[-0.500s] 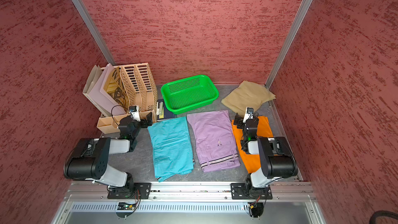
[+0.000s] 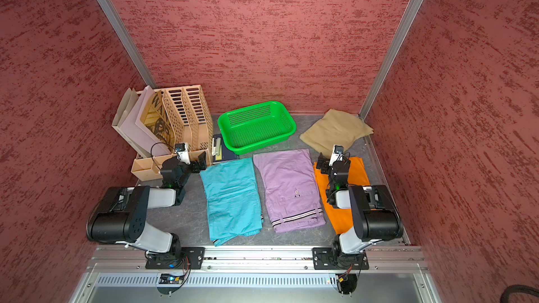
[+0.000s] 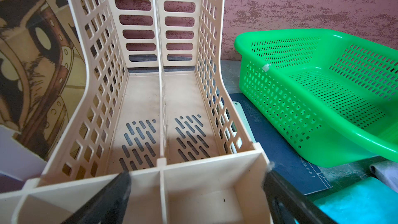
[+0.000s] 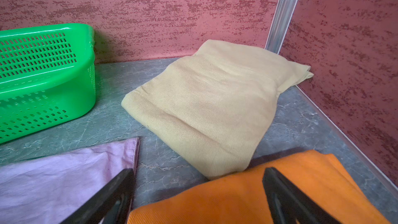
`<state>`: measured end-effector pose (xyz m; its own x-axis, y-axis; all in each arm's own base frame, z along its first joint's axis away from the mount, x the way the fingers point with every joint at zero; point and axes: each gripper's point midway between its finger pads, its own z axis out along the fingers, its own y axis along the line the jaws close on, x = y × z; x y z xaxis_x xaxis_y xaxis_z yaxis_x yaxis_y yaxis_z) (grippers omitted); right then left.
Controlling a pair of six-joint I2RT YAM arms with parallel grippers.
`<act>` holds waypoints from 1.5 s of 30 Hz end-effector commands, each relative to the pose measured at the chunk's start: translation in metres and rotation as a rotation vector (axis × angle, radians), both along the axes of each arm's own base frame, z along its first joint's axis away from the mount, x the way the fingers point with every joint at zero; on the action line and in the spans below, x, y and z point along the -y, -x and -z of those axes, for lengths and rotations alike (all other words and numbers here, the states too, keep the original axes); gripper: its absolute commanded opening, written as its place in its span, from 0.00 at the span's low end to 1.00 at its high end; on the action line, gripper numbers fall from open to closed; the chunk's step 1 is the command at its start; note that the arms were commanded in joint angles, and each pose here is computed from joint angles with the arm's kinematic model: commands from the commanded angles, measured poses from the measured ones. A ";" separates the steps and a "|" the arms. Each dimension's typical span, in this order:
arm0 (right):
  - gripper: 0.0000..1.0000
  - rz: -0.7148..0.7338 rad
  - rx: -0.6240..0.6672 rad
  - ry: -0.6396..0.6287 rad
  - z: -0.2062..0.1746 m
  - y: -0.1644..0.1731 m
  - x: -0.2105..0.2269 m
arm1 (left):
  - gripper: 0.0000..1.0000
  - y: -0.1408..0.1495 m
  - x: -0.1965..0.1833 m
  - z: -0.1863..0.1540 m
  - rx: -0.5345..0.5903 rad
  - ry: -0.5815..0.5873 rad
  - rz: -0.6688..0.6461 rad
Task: Put the folded long pants in the basket
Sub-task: Pick up the long pant from the corner of the board.
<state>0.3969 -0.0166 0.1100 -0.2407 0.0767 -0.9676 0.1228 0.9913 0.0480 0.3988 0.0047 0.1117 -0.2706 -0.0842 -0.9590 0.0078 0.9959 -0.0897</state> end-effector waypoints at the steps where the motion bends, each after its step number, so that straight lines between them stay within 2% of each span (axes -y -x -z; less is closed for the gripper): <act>1: 0.98 -0.017 0.029 0.000 -0.009 -0.004 -0.004 | 1.00 -0.003 0.002 -0.002 0.008 0.002 0.010; 15: 0.98 -0.018 0.029 0.000 -0.009 -0.004 -0.004 | 1.00 -0.003 0.002 -0.002 0.007 0.010 0.013; 17: 0.98 -0.016 0.021 -0.003 -0.008 -0.005 -0.004 | 1.00 -0.004 -0.002 -0.004 0.010 -0.010 -0.021; 19: 0.99 -0.017 0.024 -0.002 -0.009 -0.005 -0.004 | 1.00 0.000 -0.002 -0.017 0.032 -0.056 -0.075; 22: 0.98 0.030 0.019 0.019 -0.024 -0.003 0.002 | 1.00 0.008 0.012 -0.056 0.030 -0.076 -0.050; 24: 0.98 0.113 0.021 0.035 -0.059 0.004 0.008 | 1.00 0.016 0.008 -0.080 0.042 0.092 -0.115; 26: 0.98 0.261 0.049 -0.091 -0.097 0.019 0.027 | 1.00 0.029 -0.004 -0.085 -0.004 0.306 -0.202; 28: 0.98 0.395 0.058 -0.255 -0.113 0.034 0.042 | 1.00 0.041 -0.014 -0.071 -0.069 0.523 -0.299; 29: 0.99 0.370 0.017 -0.293 -0.115 0.037 0.039 | 1.00 0.045 -0.011 -0.064 -0.126 0.636 -0.278; 30: 0.98 0.298 -0.026 -0.299 -0.118 0.036 0.029 | 1.00 0.046 0.002 -0.063 -0.173 0.703 -0.195; 31: 0.98 0.260 -0.099 -0.306 -0.117 0.038 0.021 | 1.00 0.047 0.019 -0.063 -0.230 0.753 -0.088; 33: 0.98 0.284 -0.244 -0.359 -0.104 0.049 0.016 | 1.00 0.052 0.047 -0.054 -0.373 0.779 0.028; 36: 0.98 0.223 -0.461 -0.415 -0.074 0.056 -0.005 | 1.00 0.065 0.085 -0.036 -0.585 0.727 0.132; 38: 0.98 0.165 -0.592 -0.456 -0.056 0.056 -0.022 | 1.00 0.077 0.112 -0.030 -0.674 0.669 0.204; 42: 0.98 0.194 -0.794 -0.491 -0.014 0.053 -0.031 | 1.00 0.097 0.156 -0.029 -0.745 0.601 0.341; 45: 0.98 0.248 -0.866 -0.470 0.012 0.041 -0.026 | 1.00 0.110 0.185 -0.026 -0.782 0.553 0.429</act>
